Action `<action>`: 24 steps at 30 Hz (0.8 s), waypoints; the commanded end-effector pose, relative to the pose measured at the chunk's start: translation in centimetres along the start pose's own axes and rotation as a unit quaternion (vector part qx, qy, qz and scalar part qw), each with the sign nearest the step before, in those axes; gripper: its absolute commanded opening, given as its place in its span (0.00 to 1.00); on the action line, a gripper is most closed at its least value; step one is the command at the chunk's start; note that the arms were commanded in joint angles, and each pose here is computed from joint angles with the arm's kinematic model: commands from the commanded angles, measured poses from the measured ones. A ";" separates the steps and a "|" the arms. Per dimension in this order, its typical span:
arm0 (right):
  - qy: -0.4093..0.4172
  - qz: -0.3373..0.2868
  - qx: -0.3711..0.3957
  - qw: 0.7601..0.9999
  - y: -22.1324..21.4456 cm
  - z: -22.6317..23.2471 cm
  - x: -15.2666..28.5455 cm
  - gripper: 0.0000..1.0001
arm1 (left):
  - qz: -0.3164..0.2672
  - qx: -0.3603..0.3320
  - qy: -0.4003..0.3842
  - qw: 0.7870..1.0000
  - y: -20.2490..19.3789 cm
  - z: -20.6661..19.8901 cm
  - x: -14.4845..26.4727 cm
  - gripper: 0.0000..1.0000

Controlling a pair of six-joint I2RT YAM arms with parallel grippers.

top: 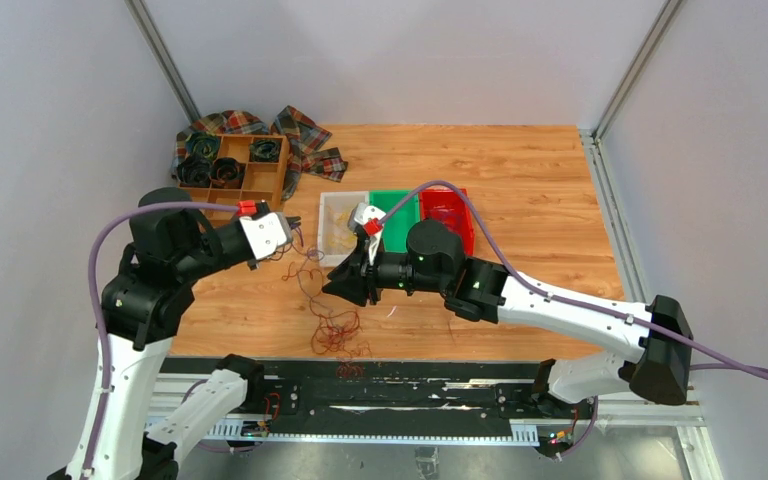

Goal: Untangle the cables
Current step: Untie the cable.

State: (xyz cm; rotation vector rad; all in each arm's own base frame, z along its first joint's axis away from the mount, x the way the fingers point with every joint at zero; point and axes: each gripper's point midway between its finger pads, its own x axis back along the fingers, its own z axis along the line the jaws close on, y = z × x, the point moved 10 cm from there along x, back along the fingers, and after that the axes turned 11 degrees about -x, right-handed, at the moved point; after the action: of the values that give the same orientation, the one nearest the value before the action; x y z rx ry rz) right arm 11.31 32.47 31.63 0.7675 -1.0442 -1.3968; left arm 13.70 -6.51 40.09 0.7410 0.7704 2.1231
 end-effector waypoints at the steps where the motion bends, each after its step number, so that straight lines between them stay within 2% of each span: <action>1: -0.013 -0.067 -0.023 0.997 1.3 0.0 0.3 0.37 | -0.022 -0.026 0.041 0.999 1.7 1.7 0.6 0.01; 3: -0.019 -0.074 -0.027 0.997 1.2 -0.2 0.3 0.41 | -0.026 -0.025 0.038 0.999 1.9 1.6 0.8 0.01; 15: -0.098 -0.115 -0.039 0.988 1.2 -1.8 1.7 0.50 | -0.044 -0.061 0.041 0.996 3.1 1.7 1.8 0.01; 24: -0.053 -0.063 -0.012 0.997 -2.2 -3.1 -1.7 0.68 | -0.069 -0.093 0.061 0.991 6.3 5.9 1.8 0.01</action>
State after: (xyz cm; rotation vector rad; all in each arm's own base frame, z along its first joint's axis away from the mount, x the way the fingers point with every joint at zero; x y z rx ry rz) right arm 13.38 32.33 30.41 0.7179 -1.0635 -1.6436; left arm 13.23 -6.52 46.75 0.5093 0.6889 2.1060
